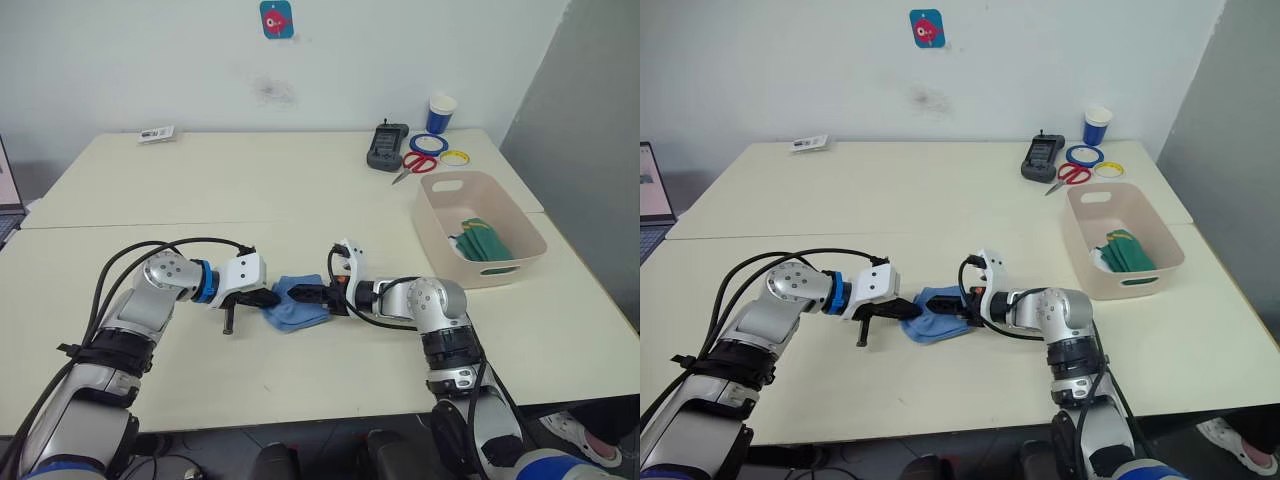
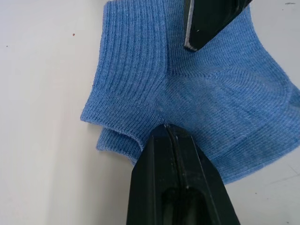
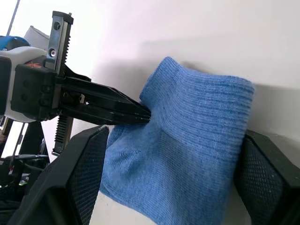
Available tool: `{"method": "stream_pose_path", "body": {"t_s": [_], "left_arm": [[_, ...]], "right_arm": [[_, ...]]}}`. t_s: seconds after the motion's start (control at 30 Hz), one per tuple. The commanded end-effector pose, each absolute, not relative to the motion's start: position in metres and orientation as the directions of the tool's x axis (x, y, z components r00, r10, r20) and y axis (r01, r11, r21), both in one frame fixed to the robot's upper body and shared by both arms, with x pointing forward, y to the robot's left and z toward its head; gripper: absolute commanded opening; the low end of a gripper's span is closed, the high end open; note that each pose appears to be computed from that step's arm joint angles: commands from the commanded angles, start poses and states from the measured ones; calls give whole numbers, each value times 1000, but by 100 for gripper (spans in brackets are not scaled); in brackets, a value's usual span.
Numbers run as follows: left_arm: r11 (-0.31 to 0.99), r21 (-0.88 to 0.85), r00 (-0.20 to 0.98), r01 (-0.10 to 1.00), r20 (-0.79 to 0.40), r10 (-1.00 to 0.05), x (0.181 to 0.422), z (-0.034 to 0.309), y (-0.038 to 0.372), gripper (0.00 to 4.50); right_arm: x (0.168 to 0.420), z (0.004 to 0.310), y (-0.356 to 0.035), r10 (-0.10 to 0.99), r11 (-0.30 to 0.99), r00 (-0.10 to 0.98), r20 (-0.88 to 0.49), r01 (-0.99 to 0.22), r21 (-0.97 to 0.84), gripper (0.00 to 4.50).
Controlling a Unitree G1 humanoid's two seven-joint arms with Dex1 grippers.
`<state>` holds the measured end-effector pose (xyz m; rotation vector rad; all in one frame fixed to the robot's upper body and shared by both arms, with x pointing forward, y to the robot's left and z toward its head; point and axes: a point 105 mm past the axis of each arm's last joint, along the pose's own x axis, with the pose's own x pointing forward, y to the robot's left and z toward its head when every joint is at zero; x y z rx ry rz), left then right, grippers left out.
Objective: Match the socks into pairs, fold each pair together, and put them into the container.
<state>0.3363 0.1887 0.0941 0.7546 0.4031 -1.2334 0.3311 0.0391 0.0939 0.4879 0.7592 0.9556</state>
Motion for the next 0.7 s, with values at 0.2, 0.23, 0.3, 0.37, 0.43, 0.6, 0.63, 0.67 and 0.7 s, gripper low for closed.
{"method": "stream_pose_path", "body": {"t_s": [0.2, 0.23, 0.3, 0.37, 0.43, 0.6, 0.63, 0.67, 0.7], "left_arm": [[191, 241, 307, 951, -692, -653, 332, 84, 203, 0], [197, 241, 310, 950, -687, -657, 332, 86, 202, 0], [208, 239, 316, 948, -677, -664, 333, 89, 202, 0], [222, 234, 322, 947, -663, -676, 334, 92, 201, 0], [245, 213, 325, 946, -635, -701, 334, 98, 198, 0], [311, 167, 353, 936, -422, -835, 341, 138, 171, 0], [314, 168, 356, 934, -382, -853, 342, 146, 166, 0], [312, 165, 351, 936, -352, -868, 343, 154, 160, 0], [301, 166, 340, 939, -322, -884, 343, 163, 151, 17]], "right_arm": [[319, 106, 75, 906, 423, 298, -301, -602, 677, 205], [319, 106, 74, 904, 426, 302, -302, -603, 674, 176], [322, 106, 70, 899, 437, 319, -301, -599, 671, 101], [324, 108, 63, 892, 448, 341, -296, -592, 670, 30], [324, 109, 57, 886, 459, 359, -294, -589, 665, 1], [309, 121, 24, 861, 505, 427, -276, -654, 563, 1], [304, 125, 19, 860, 508, 436, -267, -668, 544, 1], [299, 128, 12, 854, 518, 449, -263, -683, 516, 1], [292, 131, 3, 847, 530, 464, -259, -694, 487, 0]]}}
